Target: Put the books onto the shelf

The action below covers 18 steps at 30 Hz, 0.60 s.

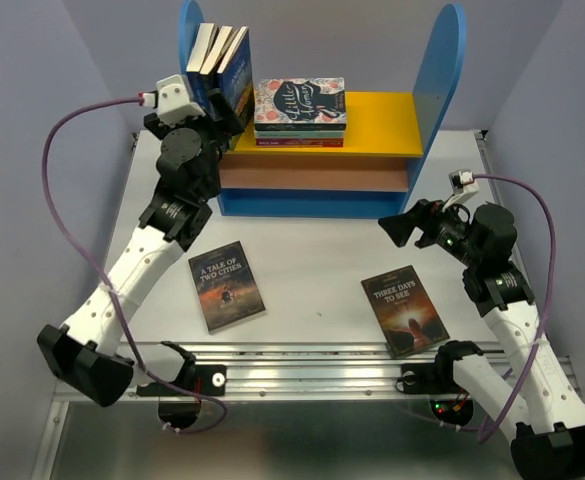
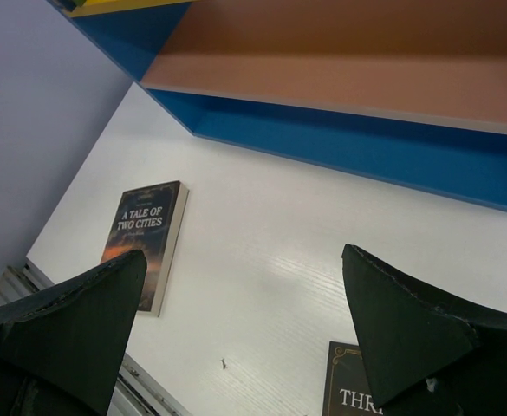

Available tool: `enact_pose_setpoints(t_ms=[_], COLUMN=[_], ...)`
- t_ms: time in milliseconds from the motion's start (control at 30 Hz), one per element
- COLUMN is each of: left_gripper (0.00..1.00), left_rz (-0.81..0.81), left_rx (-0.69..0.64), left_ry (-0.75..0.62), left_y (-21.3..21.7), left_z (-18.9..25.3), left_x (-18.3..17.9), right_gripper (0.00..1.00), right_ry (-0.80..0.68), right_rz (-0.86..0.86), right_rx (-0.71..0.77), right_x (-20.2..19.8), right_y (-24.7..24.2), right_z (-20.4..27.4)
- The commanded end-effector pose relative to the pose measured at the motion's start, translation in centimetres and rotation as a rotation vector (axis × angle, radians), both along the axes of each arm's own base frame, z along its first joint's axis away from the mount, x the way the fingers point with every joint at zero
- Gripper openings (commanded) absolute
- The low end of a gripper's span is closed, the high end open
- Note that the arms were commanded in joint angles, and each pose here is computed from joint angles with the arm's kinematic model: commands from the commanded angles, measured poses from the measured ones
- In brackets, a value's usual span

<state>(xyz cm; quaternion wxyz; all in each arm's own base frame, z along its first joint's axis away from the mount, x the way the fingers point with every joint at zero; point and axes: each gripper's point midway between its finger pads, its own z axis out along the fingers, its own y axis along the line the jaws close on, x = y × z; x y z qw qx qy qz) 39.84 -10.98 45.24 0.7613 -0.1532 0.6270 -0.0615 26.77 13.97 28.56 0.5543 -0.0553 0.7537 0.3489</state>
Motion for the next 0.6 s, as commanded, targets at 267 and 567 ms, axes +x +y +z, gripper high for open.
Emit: enact_pose_setpoints(t_ms=[267, 567], left_gripper=[0.99, 0.99], left_rz=[-0.262, -0.432], left_rx=[-0.231, -0.350], left_ry=[-0.144, 0.044], left_y=[1.0, -1.6], left_z=[4.2, -4.8], left_x=[-10.2, -12.5], right_gripper=[1.00, 1.00], right_ry=[-0.014, 0.440], right_rz=[-0.044, -0.472], right_rx=[0.011, -0.136], right_x=[0.5, 4.0], right_y=[-0.4, -6.6], right_z=[1.8, -10.4])
